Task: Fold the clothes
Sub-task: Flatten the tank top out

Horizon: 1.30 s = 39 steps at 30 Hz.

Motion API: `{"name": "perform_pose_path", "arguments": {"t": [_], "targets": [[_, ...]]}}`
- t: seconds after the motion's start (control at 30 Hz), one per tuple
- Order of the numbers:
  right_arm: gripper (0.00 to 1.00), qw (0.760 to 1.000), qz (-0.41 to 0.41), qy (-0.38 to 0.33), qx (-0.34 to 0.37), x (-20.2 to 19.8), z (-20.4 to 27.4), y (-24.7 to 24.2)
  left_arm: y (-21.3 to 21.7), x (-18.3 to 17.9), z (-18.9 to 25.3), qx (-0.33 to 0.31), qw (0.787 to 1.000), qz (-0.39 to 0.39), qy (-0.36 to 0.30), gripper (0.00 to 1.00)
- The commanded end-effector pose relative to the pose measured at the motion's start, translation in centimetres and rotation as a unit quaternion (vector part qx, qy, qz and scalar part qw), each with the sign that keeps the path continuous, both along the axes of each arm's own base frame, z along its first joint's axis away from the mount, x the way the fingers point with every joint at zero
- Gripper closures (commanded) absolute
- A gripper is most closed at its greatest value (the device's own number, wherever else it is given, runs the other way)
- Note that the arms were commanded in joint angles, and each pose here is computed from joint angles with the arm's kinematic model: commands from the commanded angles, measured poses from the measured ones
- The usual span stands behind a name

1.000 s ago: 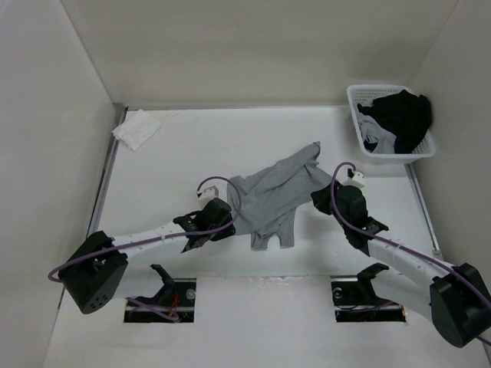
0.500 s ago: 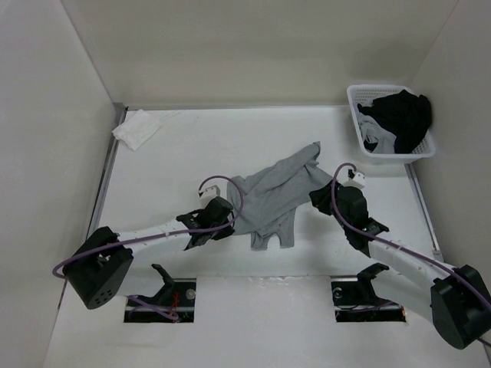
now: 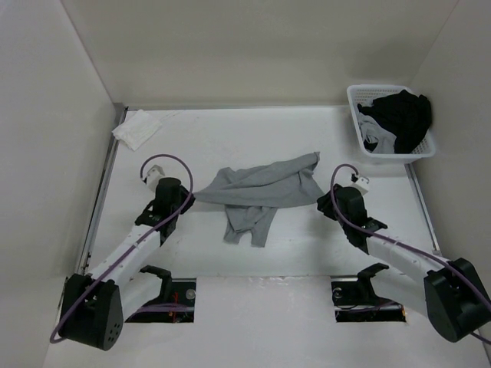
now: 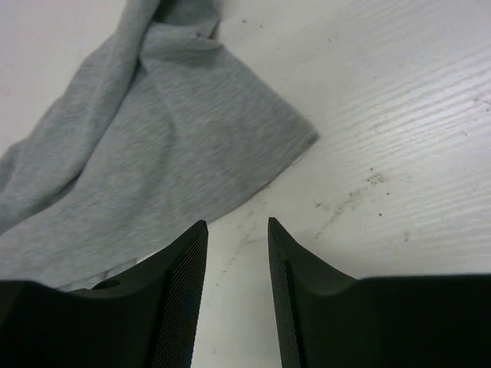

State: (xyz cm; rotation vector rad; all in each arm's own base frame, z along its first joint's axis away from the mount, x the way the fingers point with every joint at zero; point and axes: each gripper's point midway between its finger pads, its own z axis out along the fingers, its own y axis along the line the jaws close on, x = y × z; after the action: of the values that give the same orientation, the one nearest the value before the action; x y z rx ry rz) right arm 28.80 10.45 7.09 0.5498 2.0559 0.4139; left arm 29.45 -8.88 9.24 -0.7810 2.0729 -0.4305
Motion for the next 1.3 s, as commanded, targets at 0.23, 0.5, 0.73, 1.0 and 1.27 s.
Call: {"name": "perform_pose_path", "arguments": {"t": [0.23, 0.5, 0.73, 1.0, 1.27], "targets": [[0.55, 0.997, 0.024, 0.051, -0.045, 1.3, -0.9, 2.5, 6.0, 1.9, 1.2, -0.064, 0.992, 0.090, -0.062, 0.97], [0.55, 0.993, 0.064, 0.075, -0.062, 2.5, -2.1, 4.8, 4.4, 2.0, -1.1, -0.075, 0.995, 0.057, -0.041, 0.97], [0.64, 0.992, 0.057, 0.098, -0.057, 3.0, -2.9, 5.0, 4.2, 2.3, 0.0, -0.078, 0.994, 0.052, -0.058, 0.97], [0.68, 0.991, 0.038, 0.116, -0.057, 4.0, -3.0, 4.4, 4.1, 2.4, 1.3, -0.080, 0.992, 0.052, -0.079, 0.97], [0.64, 0.987, 0.039, 0.141, -0.071, 4.0, -3.2, 4.5, 3.8, 2.5, 2.2, -0.087, 0.990, 0.048, -0.095, 0.96]]}}
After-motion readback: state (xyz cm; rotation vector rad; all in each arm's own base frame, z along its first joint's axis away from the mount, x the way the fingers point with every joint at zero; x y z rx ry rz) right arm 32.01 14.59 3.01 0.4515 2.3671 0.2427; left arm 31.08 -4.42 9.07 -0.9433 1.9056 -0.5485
